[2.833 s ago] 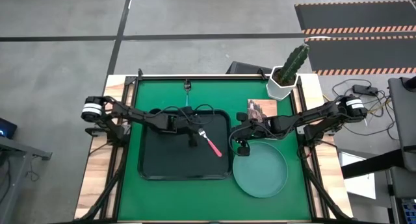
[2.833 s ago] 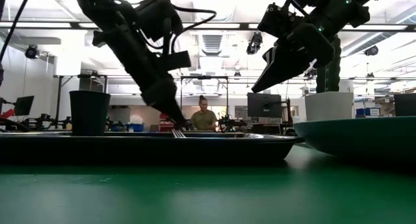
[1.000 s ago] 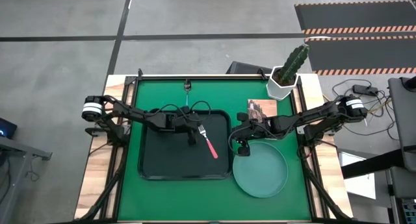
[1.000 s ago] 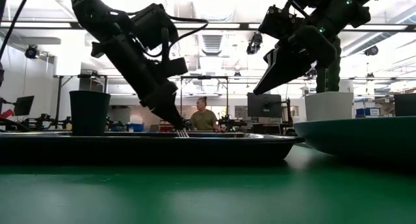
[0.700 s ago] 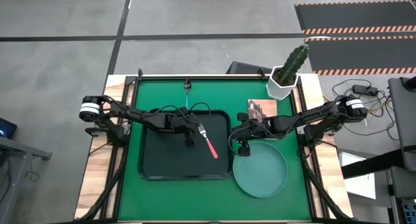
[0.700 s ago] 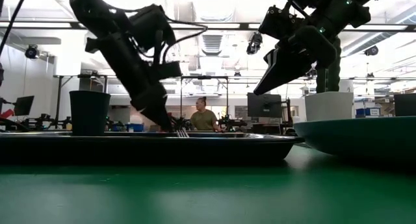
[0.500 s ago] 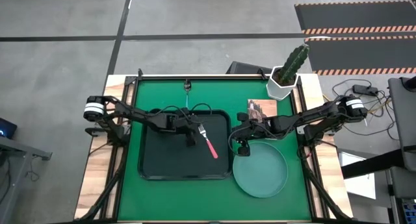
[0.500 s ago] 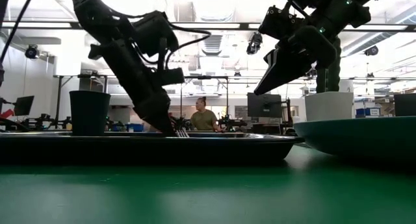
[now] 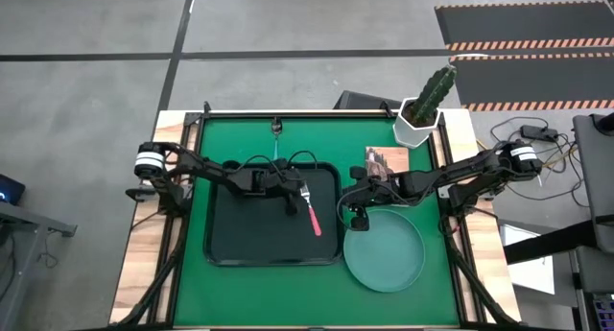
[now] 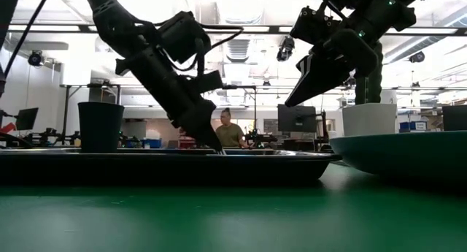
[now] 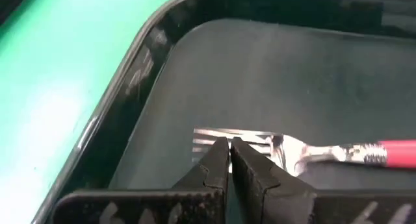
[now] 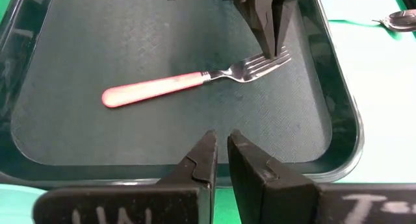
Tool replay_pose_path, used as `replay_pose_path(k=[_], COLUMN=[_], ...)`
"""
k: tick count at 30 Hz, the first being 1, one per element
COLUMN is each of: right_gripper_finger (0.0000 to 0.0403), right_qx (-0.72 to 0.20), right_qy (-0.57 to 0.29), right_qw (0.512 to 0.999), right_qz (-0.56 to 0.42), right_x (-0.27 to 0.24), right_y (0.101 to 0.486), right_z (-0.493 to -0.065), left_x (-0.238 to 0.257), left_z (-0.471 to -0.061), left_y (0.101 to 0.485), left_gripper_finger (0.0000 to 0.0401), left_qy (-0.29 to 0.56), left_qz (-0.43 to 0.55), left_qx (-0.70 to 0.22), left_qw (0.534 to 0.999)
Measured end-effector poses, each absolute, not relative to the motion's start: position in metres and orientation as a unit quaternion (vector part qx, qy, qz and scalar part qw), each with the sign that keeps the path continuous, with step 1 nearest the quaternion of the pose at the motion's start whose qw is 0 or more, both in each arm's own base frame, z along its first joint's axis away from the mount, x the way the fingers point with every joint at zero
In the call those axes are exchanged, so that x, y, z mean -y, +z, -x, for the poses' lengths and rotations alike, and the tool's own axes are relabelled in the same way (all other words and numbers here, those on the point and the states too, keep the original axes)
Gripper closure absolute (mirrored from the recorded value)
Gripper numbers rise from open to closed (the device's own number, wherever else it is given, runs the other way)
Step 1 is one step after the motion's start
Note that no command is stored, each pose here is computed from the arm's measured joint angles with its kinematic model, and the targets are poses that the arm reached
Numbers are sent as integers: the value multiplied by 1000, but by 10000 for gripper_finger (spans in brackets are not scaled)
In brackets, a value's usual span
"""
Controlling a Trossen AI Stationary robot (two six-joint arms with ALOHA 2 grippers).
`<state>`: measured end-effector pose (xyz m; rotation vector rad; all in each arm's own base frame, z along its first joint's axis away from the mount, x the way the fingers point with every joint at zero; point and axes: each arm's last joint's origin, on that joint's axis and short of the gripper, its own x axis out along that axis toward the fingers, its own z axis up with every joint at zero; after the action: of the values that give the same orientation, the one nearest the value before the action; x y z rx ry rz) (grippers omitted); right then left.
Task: Pick and place plate/cup/fork/spoon on tray
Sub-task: Put the pink fork on the black serving tray
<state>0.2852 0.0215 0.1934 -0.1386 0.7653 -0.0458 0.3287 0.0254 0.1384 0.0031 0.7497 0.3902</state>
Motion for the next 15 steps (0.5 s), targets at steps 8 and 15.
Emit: replay_pose_path(k=[8, 15], right_gripper_finger=[376, 376], right_qx=[-373, -373], right_qy=[-23, -24], right_qw=[925, 925], right_qz=[66, 63], right_x=[-21, -22], right_y=[193, 193], right_z=[-285, -285], left_x=[-24, -23], left_z=[-322, -303], left_y=[155, 164], left_gripper_finger=[401, 401], left_qy=[186, 184], left_qz=[-5, -13], left_qx=[-353, -408], left_qw=[917, 894])
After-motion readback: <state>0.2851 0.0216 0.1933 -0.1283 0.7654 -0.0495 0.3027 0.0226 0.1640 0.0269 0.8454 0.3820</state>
